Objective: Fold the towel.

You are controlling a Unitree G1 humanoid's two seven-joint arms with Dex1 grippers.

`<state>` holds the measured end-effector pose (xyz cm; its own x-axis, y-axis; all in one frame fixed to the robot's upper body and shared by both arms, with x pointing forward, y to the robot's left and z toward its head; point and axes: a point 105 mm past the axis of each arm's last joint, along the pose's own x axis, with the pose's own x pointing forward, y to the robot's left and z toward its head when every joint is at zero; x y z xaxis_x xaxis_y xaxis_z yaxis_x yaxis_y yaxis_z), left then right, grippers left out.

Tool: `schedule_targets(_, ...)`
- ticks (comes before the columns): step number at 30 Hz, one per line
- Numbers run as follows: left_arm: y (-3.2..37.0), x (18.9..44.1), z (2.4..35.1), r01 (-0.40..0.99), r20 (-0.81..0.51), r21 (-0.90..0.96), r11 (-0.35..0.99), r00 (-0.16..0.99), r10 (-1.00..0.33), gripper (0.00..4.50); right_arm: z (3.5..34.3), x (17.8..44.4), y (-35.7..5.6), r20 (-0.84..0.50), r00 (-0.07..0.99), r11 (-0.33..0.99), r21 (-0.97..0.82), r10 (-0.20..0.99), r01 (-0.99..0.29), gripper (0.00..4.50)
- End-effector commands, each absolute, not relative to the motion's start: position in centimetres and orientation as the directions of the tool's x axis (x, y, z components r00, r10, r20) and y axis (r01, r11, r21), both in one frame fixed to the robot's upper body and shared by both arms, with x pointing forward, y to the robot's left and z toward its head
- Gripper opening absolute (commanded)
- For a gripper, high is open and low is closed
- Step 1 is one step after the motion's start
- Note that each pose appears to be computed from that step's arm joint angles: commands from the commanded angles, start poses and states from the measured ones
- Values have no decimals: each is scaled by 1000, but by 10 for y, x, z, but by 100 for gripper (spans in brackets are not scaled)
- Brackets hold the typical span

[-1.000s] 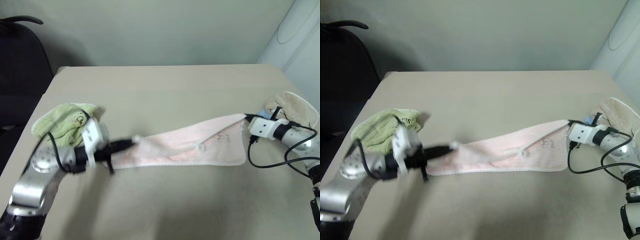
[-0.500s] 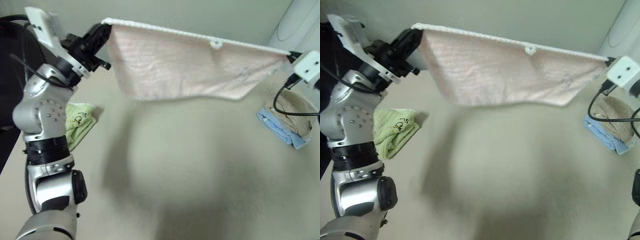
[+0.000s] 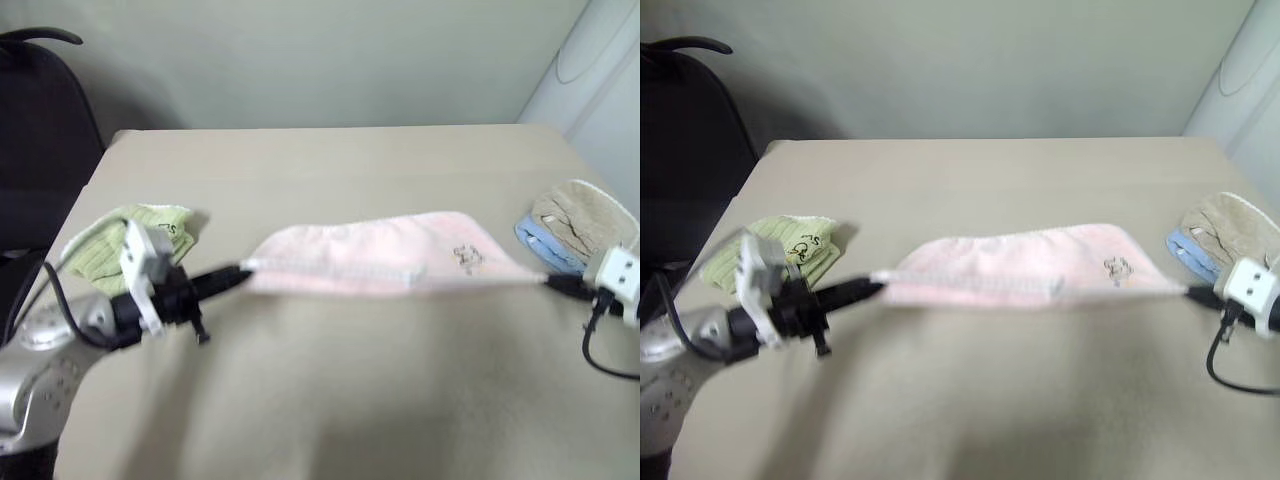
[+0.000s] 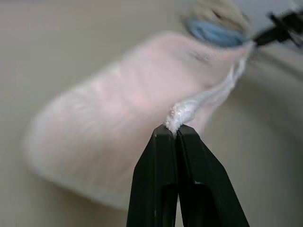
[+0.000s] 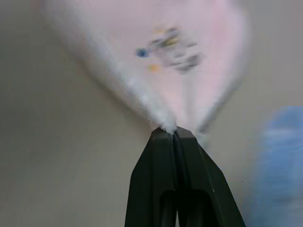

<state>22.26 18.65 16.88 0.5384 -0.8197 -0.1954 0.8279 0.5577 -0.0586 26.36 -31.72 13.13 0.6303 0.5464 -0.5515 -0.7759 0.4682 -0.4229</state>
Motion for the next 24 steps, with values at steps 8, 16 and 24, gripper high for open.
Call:
schedule_targets(8, 201, 205, 166, 801, -236, -66, 595, 567, -789, 2, 164, 276, -304, -532, 627, 412, -476, 568, -777, 0)
schedule_targets(16, 229, 259, 181, 618, -105, -38, 786, 779, -618, 2, 188, 348, -287, -378, 782, 426, -678, 497, -599, 0)
schedule_targets(24, 239, 303, 166, 502, -121, 0, 865, 858, -499, 2, 171, 395, -276, -364, 837, 424, -736, 409, -528, 0)
